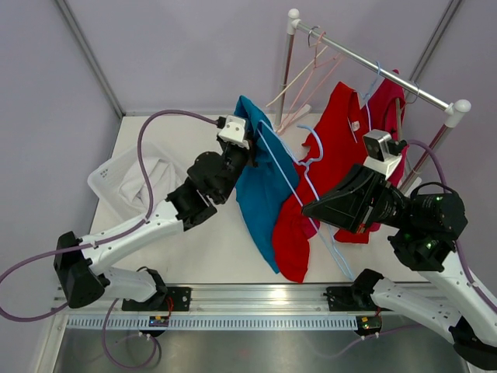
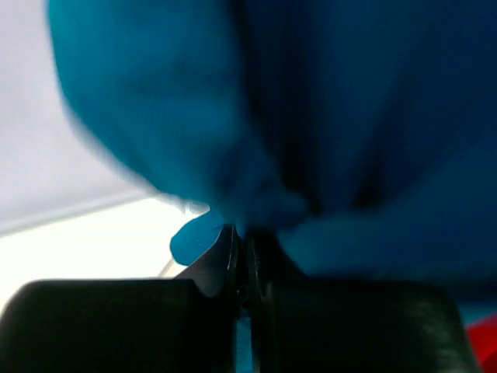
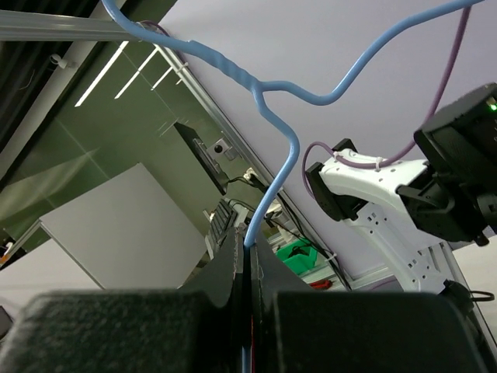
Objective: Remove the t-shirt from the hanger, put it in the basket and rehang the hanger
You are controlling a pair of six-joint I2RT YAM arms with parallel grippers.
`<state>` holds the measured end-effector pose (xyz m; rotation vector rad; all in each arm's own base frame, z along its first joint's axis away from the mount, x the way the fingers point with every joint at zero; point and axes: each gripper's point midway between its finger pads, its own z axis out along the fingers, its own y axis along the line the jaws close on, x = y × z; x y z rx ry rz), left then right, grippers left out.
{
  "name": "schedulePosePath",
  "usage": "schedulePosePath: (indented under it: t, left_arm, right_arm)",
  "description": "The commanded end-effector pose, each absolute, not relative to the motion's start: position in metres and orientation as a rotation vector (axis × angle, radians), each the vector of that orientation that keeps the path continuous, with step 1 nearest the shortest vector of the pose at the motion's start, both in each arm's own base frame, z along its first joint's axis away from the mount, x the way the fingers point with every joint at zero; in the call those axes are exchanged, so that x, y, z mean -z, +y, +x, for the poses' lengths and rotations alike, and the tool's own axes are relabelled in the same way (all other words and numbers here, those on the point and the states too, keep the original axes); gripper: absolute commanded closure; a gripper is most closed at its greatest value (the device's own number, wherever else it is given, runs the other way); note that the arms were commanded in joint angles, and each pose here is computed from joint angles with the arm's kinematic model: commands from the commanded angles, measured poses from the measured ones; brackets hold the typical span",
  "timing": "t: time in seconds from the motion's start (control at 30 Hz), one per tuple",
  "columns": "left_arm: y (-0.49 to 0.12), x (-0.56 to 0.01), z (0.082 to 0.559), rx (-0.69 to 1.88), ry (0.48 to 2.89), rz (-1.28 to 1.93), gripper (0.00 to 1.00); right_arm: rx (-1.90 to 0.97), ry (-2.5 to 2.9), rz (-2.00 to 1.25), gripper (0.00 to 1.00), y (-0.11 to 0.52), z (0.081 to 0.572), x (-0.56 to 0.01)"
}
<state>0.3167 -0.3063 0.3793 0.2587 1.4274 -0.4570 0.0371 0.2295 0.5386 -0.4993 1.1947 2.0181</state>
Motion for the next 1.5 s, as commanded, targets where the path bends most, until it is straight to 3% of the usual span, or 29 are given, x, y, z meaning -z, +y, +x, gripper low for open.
schedulePosePath:
  t: [0.0,0.27,0.43,0.7,0.93,1.2,1.3,1.47]
  left_arm:
    - [-0.274,-0.443,0.309,0.419,1.288,0.175,1.0]
    - [-0.2,-0.447,0.317,0.095,1.375,0.185,1.0]
    - [-0.15,-0.482,0.329,0.062,1.39,0.104,1.0]
    - [-0.109,-0.602,0.315,0.196,1.259,-0.03,1.0]
    - [-0.04,-0.663,0.289,0.072,1.1,-0.212,1.0]
    - [-0.004,-0.665,0.298,-0.074,1.052,-0.298,1.0]
    - [0.004,-0.64,0.315,-0.22,1.109,-0.281,1.0]
    - [0.016,-0.54,0.354,-0.303,1.262,-0.264,1.0]
  right_arm:
    - [-2.024,1.053,-0.601,1.0,0.21,0.008,-0.555]
    - [-1.878,1.218,-0.58,1.0,0.2,0.009,-0.514]
    - [-1.784,1.391,-0.508,1.0,0.192,0.015,-0.461]
    - [-1.654,1.426,-0.436,1.0,0.163,0.012,-0.44]
    - [-1.563,1.478,-0.435,1.0,0.165,0.024,-0.435]
    - [-1.528,1.556,-0.471,1.0,0.182,0.038,-0.427]
    - [-1.512,1.578,-0.477,1.0,0.185,0.041,-0.421]
    - [-1.475,1.618,-0.44,1.0,0.188,0.053,-0.405]
